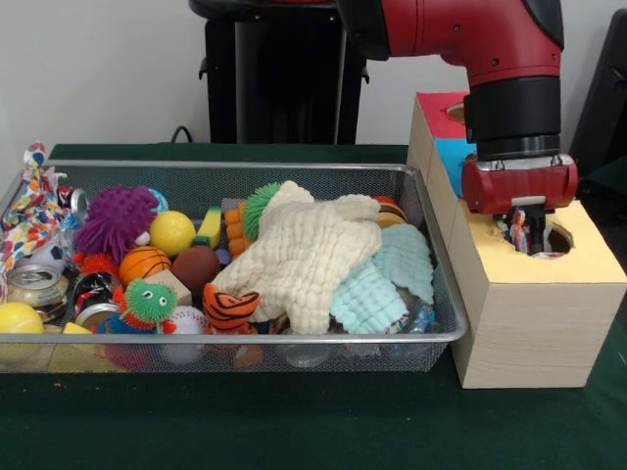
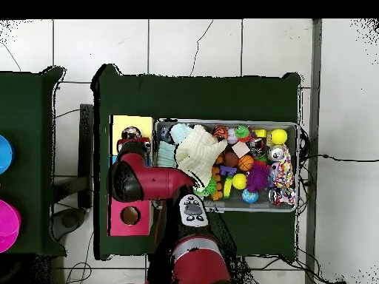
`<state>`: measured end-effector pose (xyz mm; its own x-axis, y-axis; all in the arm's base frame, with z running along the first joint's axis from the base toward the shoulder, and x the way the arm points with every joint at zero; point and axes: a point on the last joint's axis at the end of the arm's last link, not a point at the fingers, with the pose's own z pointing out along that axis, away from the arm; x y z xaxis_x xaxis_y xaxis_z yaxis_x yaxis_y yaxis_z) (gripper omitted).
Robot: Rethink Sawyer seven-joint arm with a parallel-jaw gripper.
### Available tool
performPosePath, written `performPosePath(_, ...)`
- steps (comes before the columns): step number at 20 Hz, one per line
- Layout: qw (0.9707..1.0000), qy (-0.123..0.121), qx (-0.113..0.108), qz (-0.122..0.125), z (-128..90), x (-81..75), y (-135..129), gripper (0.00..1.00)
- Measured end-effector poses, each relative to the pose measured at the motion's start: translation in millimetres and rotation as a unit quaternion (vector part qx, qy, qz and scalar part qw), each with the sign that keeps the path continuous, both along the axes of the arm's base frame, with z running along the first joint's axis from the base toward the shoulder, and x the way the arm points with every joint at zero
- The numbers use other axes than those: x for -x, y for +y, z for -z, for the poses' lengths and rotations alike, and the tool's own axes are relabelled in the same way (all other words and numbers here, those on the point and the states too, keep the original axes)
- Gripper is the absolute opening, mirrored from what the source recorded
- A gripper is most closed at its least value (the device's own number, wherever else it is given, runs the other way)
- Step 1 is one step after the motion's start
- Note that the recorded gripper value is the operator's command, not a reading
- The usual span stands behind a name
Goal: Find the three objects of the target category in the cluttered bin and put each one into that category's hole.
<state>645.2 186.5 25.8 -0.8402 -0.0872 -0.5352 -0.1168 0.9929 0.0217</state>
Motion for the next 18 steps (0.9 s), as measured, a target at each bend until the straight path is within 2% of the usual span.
performPosePath(9,0.9997,0.026,-0.001,-0.002,-7,2.0,-2,0.0)
performPosePath(18,0.9992,0.032,-0.024,0.008,-13,1.7,-7,0.0)
